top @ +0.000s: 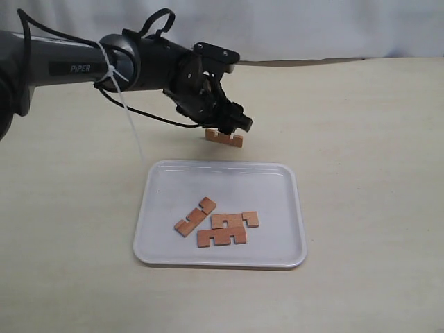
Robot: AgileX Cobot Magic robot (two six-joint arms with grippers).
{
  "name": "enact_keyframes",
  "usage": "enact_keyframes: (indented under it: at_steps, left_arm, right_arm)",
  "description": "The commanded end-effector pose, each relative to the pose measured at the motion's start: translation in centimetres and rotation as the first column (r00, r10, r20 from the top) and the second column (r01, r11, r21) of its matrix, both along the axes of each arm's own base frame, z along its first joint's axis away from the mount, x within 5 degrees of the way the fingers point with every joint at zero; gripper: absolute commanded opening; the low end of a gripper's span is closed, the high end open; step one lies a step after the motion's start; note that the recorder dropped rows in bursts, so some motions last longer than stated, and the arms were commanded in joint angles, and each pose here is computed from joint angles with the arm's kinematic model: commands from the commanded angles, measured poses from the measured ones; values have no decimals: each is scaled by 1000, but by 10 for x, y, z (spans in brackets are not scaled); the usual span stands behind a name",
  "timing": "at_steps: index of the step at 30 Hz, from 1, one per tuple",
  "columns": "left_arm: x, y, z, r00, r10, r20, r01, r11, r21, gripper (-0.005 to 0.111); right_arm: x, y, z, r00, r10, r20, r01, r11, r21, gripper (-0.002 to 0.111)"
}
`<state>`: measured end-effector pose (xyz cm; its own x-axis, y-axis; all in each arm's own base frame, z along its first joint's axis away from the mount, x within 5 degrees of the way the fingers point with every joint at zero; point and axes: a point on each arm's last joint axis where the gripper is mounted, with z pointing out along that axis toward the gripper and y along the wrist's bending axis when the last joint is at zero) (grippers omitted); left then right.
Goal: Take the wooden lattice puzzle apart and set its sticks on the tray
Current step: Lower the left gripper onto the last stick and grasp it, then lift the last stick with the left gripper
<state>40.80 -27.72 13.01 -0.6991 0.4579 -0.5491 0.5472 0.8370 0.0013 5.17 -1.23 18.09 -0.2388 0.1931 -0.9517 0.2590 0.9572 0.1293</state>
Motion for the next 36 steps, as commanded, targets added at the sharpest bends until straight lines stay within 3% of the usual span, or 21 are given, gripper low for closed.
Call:
enact_keyframes:
  at_steps: [1,4,11,15,21,31,36]
  left_arm:
    - [-3,-7,25,947,-322,-1,315,926,210,65]
    - [-2,-8,29,898,-436,-63,435,856,278,65]
    - [-7,-12,21,751,-648,-128,651,691,314,64]
    - [-2,-8,7,756,-640,-140,646,693,320,64]
    - [4,-12,5,765,-640,-67,622,710,330,64]
    - [6,-15,-3,719,-692,-69,665,656,357,64]
    - [9,-16,-12,725,-686,-50,656,668,352,64]
  right_arm:
    - [0,0,0,1000,-1,4,1,1000,-8,4]
    - [0,0,0,1000,-1,4,1,1000,-8,4]
    - [0,0,0,1000,-1,4,1,1000,-8,4]
    - [0,0,0,1000,-1,4,1,1000,-8,4]
    - [0,0,0,1000,-1,4,1,1000,-8,4]
    - [0,0,0,1000,-1,4,1,1000,-8,4]
    - [0,0,0,1000,-1,4,1,1000,-8,4]
